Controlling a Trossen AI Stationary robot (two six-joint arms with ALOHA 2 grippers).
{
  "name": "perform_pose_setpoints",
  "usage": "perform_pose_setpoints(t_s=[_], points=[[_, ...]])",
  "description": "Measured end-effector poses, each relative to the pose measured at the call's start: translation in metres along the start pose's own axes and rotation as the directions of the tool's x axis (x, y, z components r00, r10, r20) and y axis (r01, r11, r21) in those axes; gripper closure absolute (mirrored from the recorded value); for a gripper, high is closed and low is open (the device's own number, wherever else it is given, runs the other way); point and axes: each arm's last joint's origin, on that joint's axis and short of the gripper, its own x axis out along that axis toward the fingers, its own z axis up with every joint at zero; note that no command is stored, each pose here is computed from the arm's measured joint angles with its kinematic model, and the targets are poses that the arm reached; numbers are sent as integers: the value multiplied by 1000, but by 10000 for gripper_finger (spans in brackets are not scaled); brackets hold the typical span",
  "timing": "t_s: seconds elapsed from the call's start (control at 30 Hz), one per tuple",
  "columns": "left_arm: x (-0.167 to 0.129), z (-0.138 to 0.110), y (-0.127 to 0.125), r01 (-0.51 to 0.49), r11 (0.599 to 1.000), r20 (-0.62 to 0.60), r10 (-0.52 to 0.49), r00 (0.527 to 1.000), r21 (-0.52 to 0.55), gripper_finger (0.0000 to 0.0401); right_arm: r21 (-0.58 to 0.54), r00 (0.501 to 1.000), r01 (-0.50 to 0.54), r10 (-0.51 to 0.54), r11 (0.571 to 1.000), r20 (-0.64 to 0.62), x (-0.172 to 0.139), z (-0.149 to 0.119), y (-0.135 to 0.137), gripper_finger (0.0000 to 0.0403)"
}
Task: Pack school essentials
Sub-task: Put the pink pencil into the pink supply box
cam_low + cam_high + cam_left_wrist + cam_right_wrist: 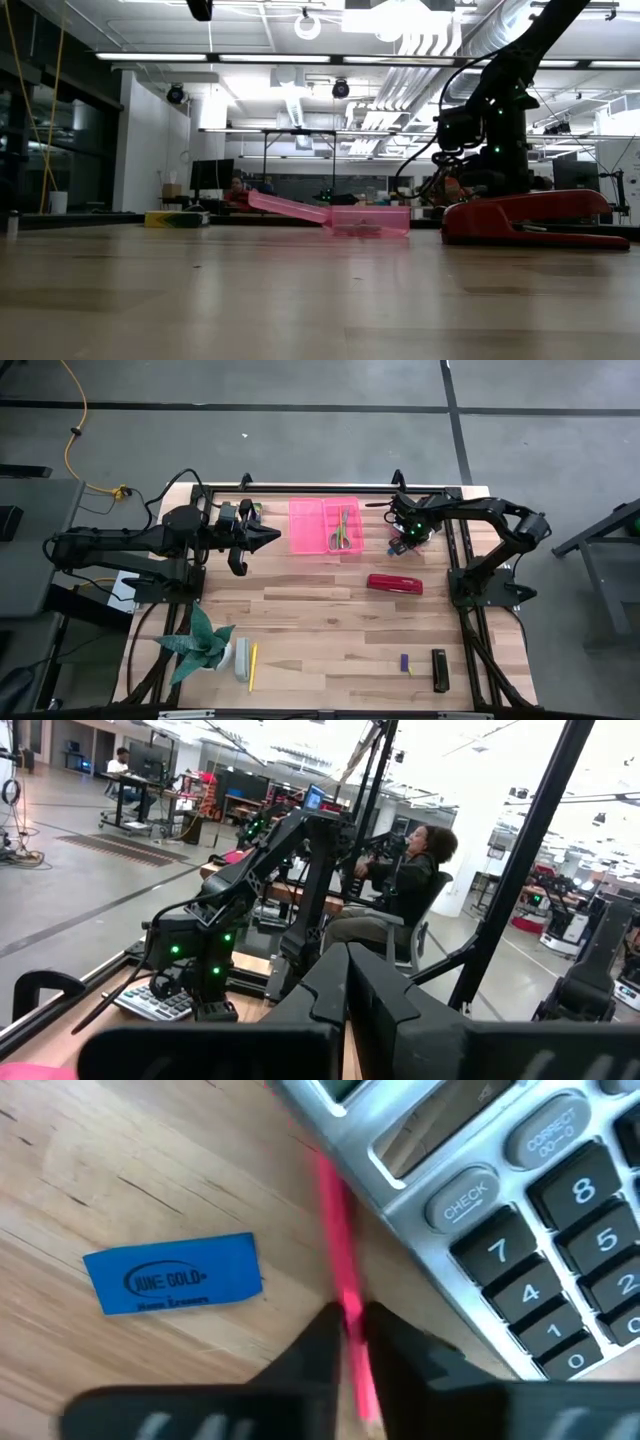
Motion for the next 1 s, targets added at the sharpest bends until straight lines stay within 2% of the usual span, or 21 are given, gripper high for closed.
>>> perform_pose_setpoints(t_s=[0.07, 0.3, 0.5, 0.7, 0.8, 0.87, 0.93, 1.0], points=[[0, 0, 0, 0, 1000, 0, 0, 1000, 0, 401, -4, 1000, 1, -1, 1000, 1, -1, -1, 0, 393], [0, 0, 0, -2, 1000, 1, 2, 1000, 0, 401, -24, 1000, -5, 6, 1000, 1, -14, -12, 1, 399], [0, 0, 0, -4, 1000, 1, 4, 1000, -2, 401, -85, 989, -104, 112, 991, 98, -40, -22, 11, 401], [0, 0, 0, -4, 1000, 1, 4, 1000, -2, 401, -114, 953, -175, 198, 978, 231, -70, -38, 18, 402], [0, 0, 0, -4, 1000, 1, 4, 1000, 0, 401, -134, 920, -215, 247, 967, 305, -86, -49, 22, 402], [0, 0, 0, -4, 1000, 1, 4, 1000, 0, 401, -154, 878, -256, 297, 954, 375, -99, -56, 25, 402], [0, 0, 0, -8, 1000, 2, 8, 1000, 1, 401, -191, 819, -305, 359, 933, 448, -112, -63, 30, 402], [0, 0, 0, -13, 1000, 3, 13, 1000, 1, 401, -258, 732, -354, 438, 899, 522, -126, -70, 36, 402]])
